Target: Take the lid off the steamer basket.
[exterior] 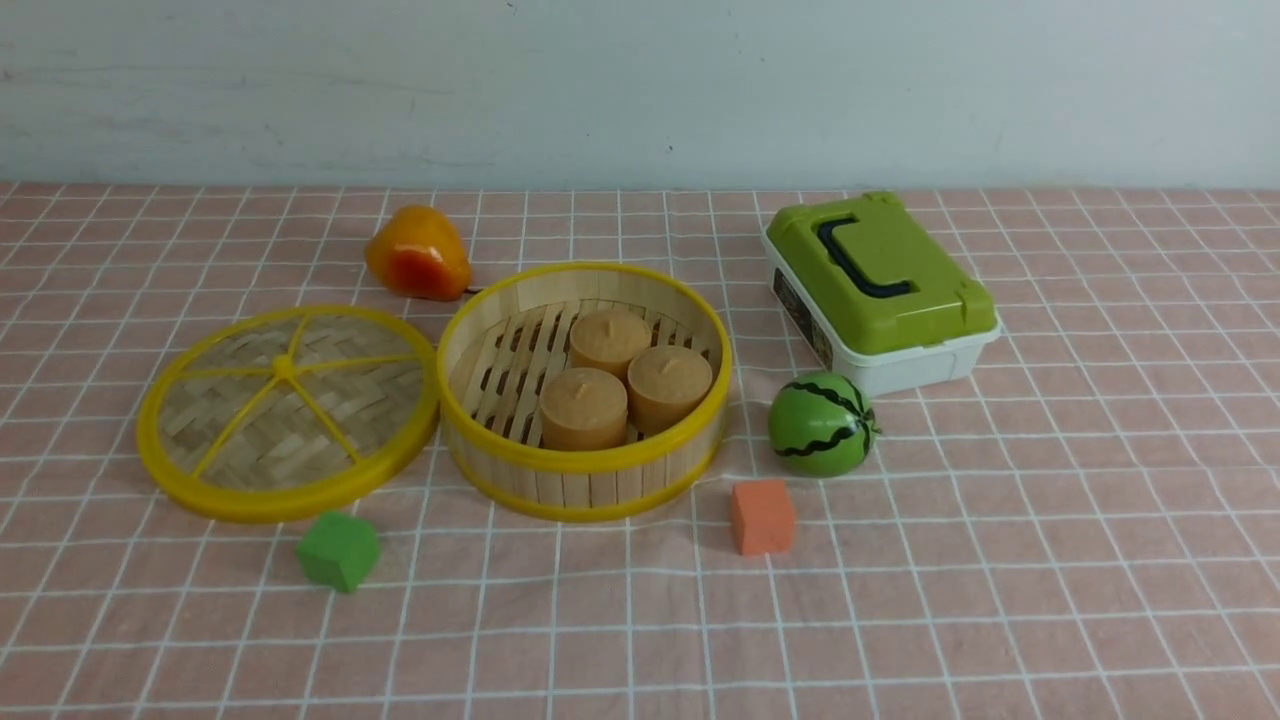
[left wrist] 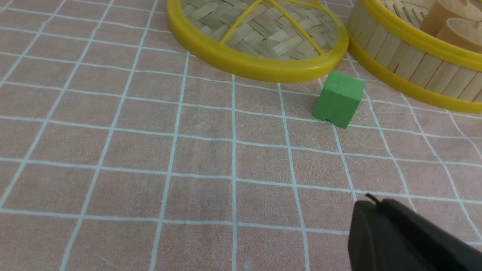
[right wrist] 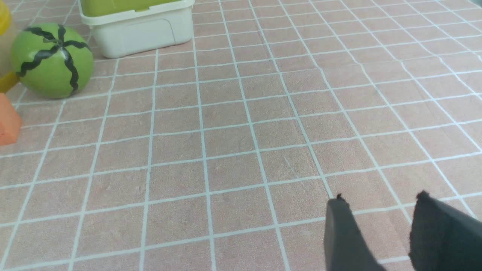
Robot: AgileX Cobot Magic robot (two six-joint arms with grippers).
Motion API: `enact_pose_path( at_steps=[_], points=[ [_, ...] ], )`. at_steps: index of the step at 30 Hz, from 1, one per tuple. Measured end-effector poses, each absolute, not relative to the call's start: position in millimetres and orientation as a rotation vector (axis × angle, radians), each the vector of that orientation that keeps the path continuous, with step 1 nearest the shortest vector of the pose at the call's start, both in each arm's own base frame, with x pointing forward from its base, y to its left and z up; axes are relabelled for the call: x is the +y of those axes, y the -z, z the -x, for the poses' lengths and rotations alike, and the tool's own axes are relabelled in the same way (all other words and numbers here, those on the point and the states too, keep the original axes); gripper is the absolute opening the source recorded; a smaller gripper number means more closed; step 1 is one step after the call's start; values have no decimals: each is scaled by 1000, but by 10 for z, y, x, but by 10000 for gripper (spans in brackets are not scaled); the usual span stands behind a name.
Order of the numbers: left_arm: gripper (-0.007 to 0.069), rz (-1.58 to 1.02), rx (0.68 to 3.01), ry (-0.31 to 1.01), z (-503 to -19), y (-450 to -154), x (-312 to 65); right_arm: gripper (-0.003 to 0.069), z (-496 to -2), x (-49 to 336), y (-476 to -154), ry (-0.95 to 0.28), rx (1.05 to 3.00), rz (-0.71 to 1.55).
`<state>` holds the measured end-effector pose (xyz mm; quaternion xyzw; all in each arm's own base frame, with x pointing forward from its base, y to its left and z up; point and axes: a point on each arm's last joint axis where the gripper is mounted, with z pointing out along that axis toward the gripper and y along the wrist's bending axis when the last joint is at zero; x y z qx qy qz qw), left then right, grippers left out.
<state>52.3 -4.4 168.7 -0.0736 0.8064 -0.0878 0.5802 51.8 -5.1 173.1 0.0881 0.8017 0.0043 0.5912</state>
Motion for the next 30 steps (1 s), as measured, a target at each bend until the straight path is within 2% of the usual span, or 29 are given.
enact_pose_path(
  at_steps=[30],
  points=[
    [-8,178,1889,203,-522,-1683,-40,241,-518,-51,-1731,-10,1865,-205]
  ],
)
